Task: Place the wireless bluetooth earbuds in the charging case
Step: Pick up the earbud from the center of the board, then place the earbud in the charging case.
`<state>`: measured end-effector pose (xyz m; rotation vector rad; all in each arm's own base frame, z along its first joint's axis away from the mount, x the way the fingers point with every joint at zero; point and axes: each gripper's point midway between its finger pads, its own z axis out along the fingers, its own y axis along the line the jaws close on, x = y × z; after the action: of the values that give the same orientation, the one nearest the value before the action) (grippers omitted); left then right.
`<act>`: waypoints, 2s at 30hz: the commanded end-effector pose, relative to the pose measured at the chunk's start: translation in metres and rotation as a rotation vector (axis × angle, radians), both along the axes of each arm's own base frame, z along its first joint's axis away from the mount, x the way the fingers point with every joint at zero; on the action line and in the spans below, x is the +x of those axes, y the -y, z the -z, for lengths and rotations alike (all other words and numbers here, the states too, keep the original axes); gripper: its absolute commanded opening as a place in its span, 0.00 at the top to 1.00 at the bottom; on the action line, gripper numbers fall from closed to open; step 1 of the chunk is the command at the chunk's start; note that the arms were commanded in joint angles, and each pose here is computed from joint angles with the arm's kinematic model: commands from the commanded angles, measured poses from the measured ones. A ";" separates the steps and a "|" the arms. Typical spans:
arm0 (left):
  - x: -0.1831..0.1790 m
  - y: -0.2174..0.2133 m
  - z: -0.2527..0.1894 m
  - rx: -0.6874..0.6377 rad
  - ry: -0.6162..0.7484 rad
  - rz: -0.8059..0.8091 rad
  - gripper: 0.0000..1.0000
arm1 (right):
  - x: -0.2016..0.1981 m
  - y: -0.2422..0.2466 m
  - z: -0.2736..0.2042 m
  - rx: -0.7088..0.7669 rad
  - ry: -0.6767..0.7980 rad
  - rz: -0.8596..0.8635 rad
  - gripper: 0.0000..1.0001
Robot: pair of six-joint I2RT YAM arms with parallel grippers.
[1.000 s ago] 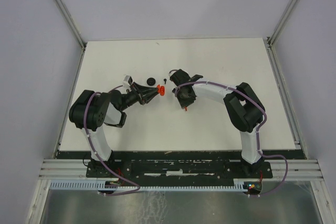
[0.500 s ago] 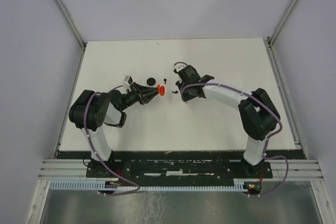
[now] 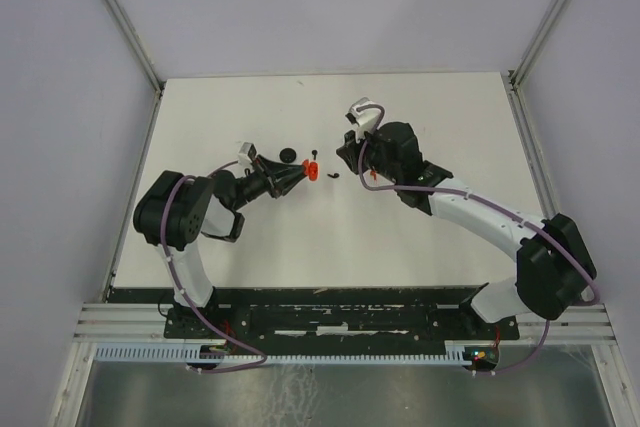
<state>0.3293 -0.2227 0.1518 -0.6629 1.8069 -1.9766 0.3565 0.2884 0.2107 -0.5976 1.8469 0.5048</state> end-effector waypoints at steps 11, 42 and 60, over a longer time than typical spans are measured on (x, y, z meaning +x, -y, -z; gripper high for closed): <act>-0.005 0.032 -0.041 -0.081 0.086 0.058 0.97 | -0.014 -0.025 -0.037 0.129 0.301 -0.202 0.97; -0.007 0.048 -0.050 -0.133 0.048 0.083 0.97 | -0.024 -0.029 -0.015 0.098 0.278 -0.221 0.98; -0.009 0.049 -0.055 -0.147 0.046 0.096 0.97 | -0.024 -0.029 -0.007 0.088 0.265 -0.221 0.98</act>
<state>0.3215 -0.2711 0.1782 -0.6604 1.7996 -2.1214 0.3319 0.3154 0.2015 -0.7876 1.5741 0.6146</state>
